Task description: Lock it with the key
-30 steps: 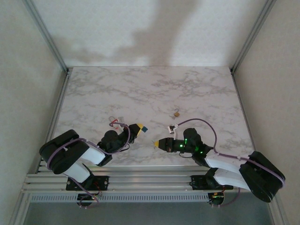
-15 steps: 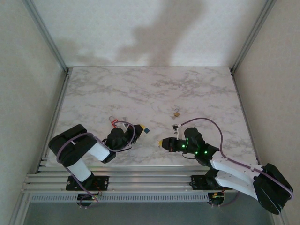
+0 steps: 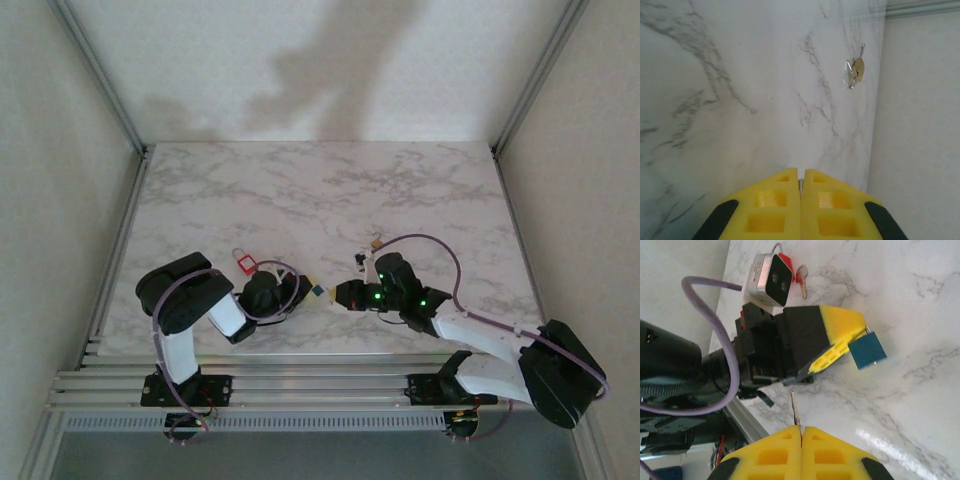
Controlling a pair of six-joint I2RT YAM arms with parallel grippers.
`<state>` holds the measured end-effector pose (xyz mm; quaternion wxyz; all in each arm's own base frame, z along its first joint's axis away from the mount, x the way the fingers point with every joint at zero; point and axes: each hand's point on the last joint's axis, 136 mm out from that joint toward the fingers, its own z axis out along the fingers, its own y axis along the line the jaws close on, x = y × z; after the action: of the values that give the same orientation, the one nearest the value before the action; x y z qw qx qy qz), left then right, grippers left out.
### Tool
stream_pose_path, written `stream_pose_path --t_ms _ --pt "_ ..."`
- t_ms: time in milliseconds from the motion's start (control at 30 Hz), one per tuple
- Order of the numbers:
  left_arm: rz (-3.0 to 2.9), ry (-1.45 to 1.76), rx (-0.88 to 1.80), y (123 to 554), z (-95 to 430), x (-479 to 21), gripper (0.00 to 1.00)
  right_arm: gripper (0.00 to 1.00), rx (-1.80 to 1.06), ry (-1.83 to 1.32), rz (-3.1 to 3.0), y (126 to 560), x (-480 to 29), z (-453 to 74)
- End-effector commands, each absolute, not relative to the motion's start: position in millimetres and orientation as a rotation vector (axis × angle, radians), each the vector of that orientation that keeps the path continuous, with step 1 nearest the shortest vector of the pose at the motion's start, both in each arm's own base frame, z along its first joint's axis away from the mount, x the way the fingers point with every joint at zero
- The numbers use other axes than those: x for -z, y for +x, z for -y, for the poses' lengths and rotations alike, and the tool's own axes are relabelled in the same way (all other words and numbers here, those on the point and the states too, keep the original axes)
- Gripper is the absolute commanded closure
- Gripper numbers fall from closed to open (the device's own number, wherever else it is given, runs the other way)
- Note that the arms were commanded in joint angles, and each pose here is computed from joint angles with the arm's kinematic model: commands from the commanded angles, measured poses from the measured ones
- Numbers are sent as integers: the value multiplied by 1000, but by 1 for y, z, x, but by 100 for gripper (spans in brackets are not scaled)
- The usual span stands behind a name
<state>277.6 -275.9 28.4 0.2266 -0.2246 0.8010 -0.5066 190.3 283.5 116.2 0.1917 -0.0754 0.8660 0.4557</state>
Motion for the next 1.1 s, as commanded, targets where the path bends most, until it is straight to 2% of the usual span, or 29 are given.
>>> stream_pose_path --t_ms 0,533,1067 --pt "-2287 -605 1321 273 272 -5 100 100 -1234 -206 -2459 204 -113 -286" --pt "-2430 -621 1132 260 254 38 100 100 -1194 -175 -2556 233 -82 -295" --pt "-2507 -597 962 261 244 49 85 100 -1157 -141 -2587 240 -72 -290"
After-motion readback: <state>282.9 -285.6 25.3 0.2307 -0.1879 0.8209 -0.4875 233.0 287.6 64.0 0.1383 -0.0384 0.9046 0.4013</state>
